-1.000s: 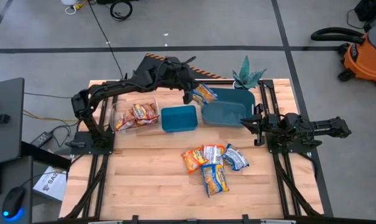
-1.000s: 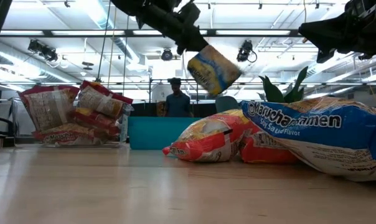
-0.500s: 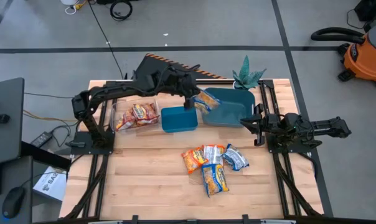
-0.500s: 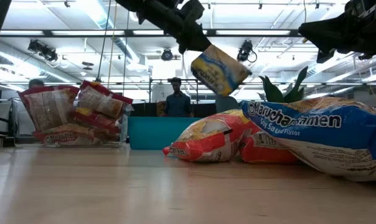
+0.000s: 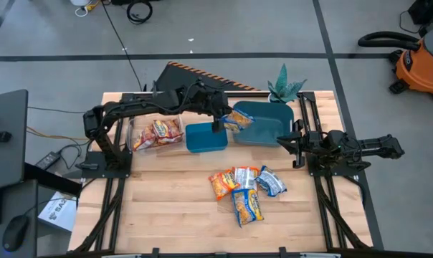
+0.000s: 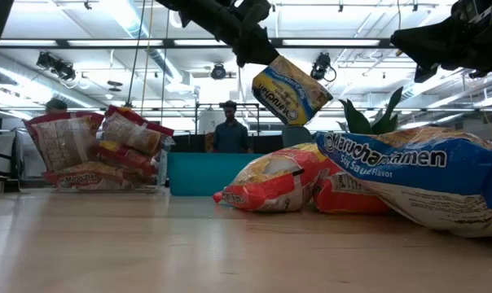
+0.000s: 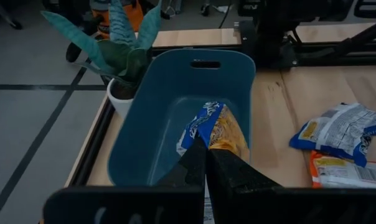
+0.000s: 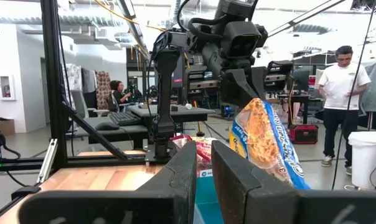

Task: Sort Maruchan noodles
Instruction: Put the blue noodle pack into the green bin

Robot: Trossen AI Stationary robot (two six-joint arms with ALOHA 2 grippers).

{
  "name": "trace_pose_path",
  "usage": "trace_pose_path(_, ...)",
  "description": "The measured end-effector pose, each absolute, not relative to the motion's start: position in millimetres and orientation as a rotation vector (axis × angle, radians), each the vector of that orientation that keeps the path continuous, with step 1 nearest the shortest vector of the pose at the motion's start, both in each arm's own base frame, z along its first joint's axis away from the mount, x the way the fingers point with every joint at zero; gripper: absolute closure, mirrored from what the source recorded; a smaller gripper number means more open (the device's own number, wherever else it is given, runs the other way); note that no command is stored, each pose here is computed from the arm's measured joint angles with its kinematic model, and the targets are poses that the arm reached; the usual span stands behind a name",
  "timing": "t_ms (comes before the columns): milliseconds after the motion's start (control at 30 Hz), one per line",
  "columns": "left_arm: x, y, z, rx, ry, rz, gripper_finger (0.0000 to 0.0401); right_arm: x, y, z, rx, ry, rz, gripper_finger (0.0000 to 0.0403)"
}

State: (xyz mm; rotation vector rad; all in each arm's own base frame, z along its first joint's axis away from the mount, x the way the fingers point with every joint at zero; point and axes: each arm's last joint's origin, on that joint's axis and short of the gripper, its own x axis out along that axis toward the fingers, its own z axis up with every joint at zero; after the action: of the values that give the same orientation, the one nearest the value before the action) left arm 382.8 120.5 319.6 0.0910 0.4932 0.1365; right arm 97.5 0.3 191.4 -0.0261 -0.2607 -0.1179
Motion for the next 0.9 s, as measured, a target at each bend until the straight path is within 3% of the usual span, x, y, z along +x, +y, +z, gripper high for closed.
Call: trace_pose_path(900, 388.8, 120.5, 334.1, 0.179, 0.345, 0.163, 0.0395, 97.5, 0.3, 191.4, -0.026, -0.261, -0.118, 0.0348)
